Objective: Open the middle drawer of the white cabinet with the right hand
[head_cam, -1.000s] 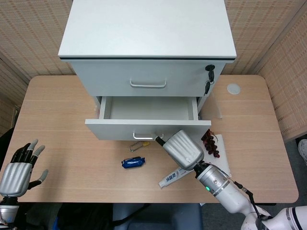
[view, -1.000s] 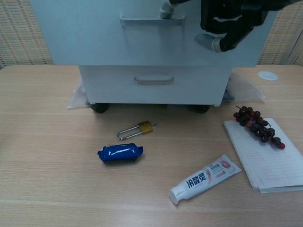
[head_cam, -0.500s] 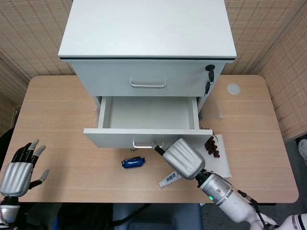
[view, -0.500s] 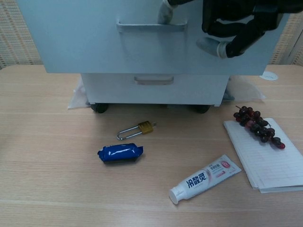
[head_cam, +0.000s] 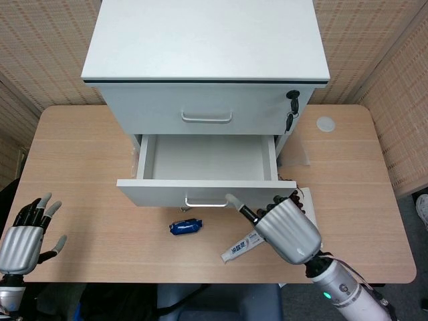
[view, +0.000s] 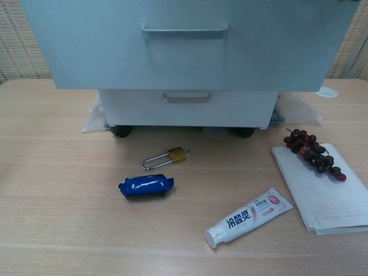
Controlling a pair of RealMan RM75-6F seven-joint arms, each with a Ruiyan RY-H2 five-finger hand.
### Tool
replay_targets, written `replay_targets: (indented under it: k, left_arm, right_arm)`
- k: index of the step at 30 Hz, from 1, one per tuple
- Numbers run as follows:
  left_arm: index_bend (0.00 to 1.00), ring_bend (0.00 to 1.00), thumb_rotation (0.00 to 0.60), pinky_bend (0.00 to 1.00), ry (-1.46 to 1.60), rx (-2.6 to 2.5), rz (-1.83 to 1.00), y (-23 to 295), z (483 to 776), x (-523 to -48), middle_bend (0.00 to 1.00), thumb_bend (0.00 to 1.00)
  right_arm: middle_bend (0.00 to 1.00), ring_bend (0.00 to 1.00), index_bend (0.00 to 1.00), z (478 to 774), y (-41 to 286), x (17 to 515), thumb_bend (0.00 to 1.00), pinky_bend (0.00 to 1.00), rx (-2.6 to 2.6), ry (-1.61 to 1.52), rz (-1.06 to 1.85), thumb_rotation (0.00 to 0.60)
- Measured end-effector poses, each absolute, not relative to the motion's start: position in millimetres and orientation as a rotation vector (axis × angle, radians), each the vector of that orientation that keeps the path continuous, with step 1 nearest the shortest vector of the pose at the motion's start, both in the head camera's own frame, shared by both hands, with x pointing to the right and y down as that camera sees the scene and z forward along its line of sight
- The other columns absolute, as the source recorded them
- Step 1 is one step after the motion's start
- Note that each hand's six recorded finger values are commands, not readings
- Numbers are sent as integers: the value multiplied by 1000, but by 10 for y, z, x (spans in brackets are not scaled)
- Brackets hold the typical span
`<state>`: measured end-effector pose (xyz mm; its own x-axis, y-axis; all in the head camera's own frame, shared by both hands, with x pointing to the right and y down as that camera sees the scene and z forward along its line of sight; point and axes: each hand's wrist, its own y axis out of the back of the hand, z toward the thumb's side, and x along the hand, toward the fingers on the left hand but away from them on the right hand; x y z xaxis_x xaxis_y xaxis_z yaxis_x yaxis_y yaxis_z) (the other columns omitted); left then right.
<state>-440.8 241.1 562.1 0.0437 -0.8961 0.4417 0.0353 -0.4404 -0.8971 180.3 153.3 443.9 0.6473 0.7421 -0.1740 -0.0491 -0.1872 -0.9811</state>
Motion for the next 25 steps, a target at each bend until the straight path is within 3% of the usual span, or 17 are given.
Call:
replay_targets:
  k: [6, 11, 16, 20, 25]
  left_arm:
    - [135, 69, 600, 127, 912, -1545, -1511, 2419, 5625, -4414, 43, 313]
    - [135, 69, 600, 127, 921, -1546, -1521, 2426, 5651, -4423, 43, 313]
    - [135, 69, 600, 127, 933, -1550, -1520, 2439, 5690, -4403, 43, 312]
    - [135, 69, 600, 127, 944, -1550, -1514, 2453, 5730, -4389, 43, 313]
    - [135, 69, 600, 127, 951, -1546, -1505, 2456, 5739, -4364, 43, 312]
  right_arm:
    - [800, 832, 205, 4262, 1573, 2542, 489, 834, -1525, -786, 948, 600]
    - [689, 708, 205, 4366, 1694, 3162, 477, 824, -1476, -860, 1129, 600]
    - [493, 486, 205, 4629, 1840, 3646, 381, 662, -1461, -861, 1304, 600]
    - [313, 273, 176, 4874, 1963, 3884, 326, 459, -1461, -843, 1397, 600]
    - [236, 186, 127, 5167, 2107, 4074, 323, 355, -1478, -861, 1465, 600]
